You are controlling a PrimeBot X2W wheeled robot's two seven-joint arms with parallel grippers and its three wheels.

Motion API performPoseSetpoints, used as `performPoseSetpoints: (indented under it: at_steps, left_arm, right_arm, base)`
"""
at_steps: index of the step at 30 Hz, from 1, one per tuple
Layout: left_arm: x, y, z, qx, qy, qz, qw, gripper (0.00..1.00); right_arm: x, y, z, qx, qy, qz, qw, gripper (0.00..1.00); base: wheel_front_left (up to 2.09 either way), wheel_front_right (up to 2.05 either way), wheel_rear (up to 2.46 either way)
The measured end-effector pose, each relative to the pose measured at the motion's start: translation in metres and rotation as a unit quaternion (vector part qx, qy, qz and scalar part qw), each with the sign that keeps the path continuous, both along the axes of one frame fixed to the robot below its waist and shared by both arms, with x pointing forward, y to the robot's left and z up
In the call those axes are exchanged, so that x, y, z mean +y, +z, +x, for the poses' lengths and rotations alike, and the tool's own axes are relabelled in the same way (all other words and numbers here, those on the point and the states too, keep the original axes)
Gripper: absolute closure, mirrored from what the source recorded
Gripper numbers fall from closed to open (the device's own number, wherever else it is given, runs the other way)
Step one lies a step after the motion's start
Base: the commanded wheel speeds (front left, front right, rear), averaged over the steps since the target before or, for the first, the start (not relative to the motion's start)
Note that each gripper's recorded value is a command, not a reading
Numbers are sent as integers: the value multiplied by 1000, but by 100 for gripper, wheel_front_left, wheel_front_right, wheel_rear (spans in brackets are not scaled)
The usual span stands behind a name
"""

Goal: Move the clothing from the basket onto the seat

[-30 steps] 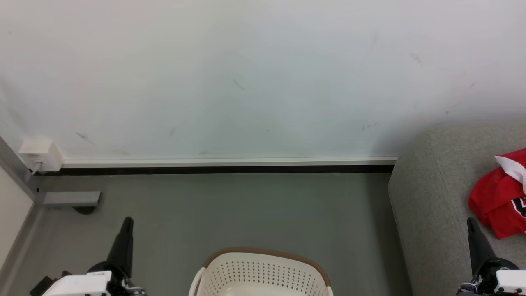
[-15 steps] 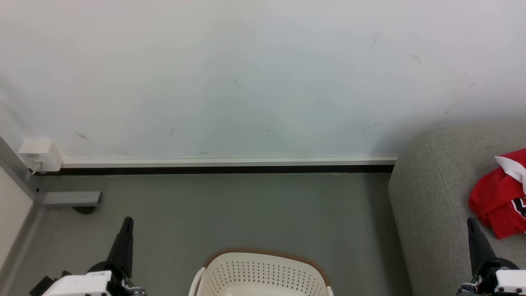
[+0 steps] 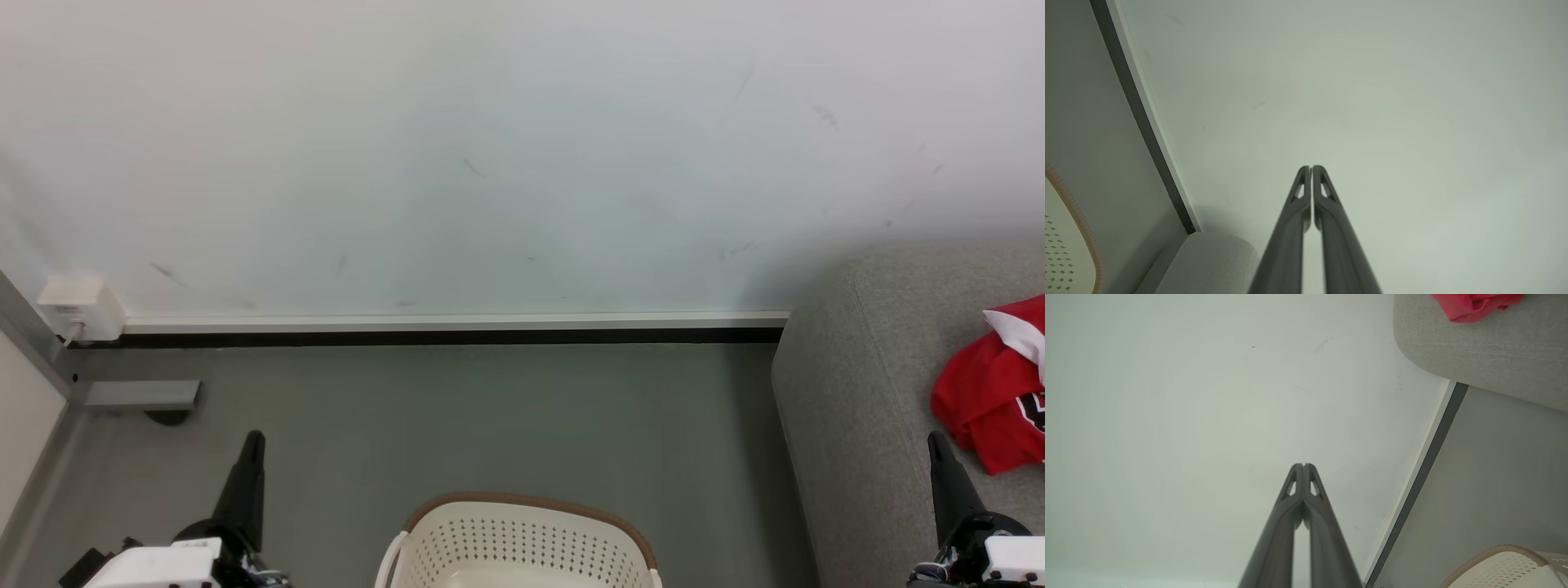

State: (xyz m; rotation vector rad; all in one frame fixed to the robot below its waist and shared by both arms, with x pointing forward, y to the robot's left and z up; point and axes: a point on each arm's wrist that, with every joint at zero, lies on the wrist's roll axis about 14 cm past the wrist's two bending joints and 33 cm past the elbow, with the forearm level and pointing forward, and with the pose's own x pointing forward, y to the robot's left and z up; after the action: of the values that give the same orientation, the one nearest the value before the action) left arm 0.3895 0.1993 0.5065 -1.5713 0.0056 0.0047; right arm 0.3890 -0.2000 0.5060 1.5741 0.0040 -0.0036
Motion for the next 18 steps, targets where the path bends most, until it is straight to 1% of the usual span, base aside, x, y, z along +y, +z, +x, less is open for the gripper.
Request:
performPoseSetpoints:
  at_steps: [18]
  left_arm:
    - [0, 0, 0, 0, 0, 0, 1000, 100]
  right_arm:
    - [0, 0, 0, 0, 0, 0, 1000, 100]
  base:
    - [0, 0, 0]
